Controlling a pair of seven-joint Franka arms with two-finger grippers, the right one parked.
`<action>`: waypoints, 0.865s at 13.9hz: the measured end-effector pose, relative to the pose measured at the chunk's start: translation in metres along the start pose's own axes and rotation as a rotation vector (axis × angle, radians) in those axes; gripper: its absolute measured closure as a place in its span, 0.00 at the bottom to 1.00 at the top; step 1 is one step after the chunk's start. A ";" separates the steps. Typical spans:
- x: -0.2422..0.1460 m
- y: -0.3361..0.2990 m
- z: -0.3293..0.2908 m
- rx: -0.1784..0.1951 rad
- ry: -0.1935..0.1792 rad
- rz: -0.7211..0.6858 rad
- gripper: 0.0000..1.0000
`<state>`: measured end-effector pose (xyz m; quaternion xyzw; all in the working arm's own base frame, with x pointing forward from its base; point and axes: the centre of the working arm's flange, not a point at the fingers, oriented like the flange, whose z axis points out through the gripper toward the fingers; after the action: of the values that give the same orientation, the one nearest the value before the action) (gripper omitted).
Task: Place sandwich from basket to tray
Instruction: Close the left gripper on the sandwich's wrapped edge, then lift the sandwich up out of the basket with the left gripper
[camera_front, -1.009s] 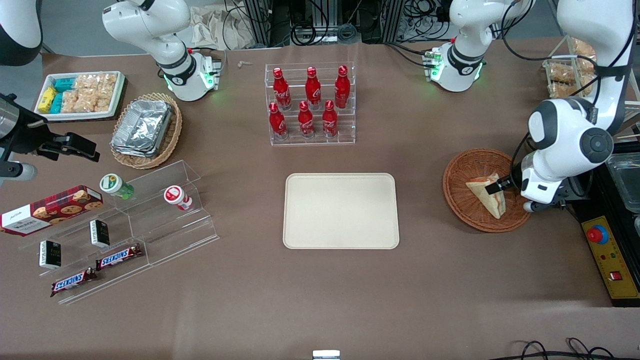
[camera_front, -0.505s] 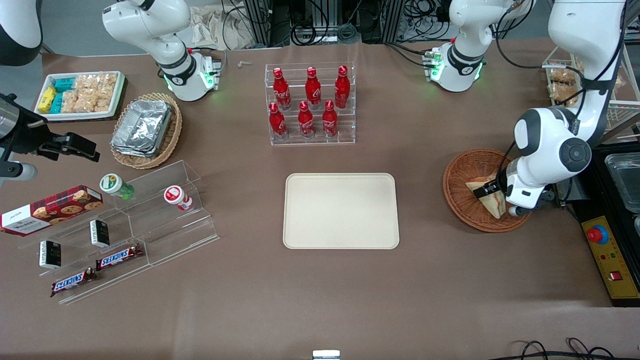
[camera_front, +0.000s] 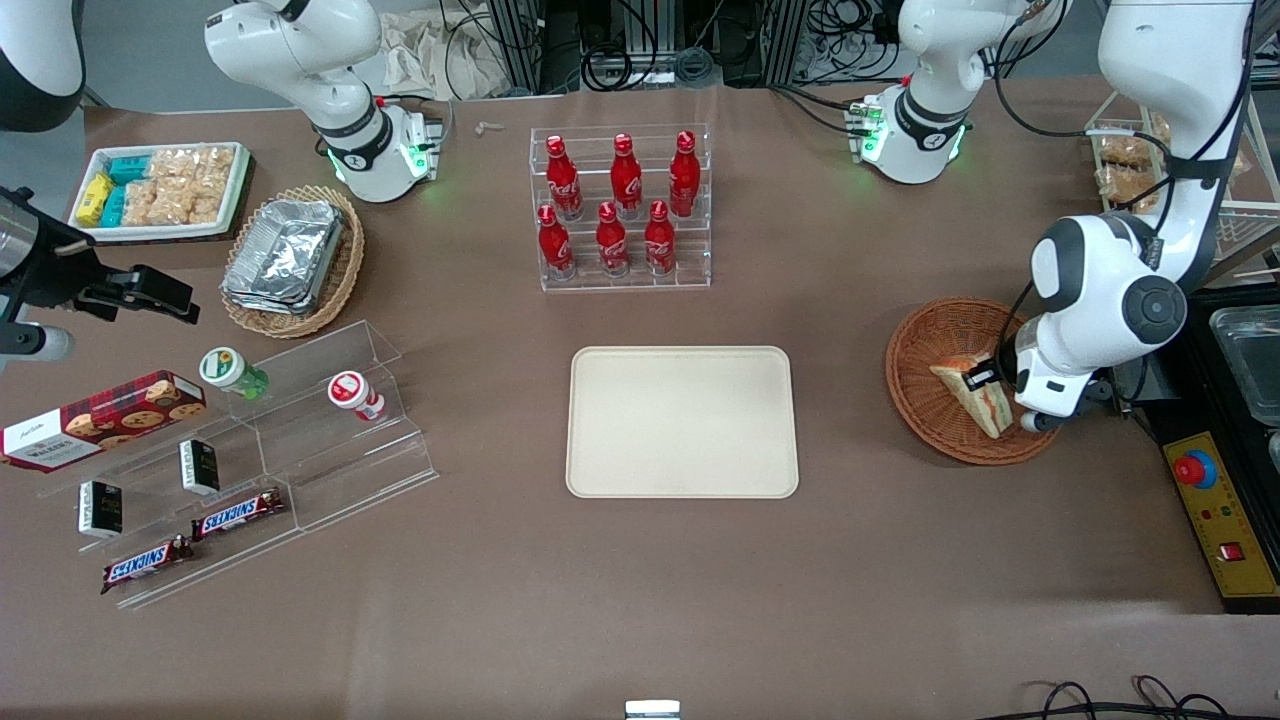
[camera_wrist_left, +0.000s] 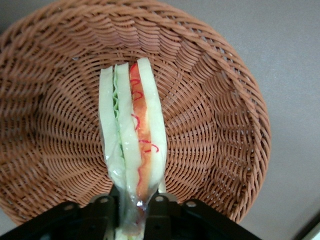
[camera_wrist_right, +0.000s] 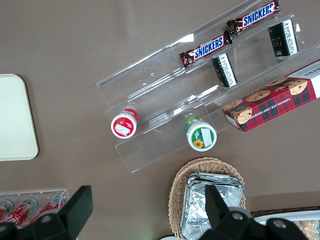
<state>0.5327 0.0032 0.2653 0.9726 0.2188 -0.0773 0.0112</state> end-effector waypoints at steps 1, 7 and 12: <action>0.003 0.002 -0.010 0.009 -0.008 0.004 0.81; 0.014 0.039 -0.163 0.030 -0.023 0.054 0.84; 0.003 0.071 -0.250 -0.006 0.050 0.110 0.84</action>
<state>0.6026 -0.0460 0.5114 0.9848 0.1654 -0.0514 0.0131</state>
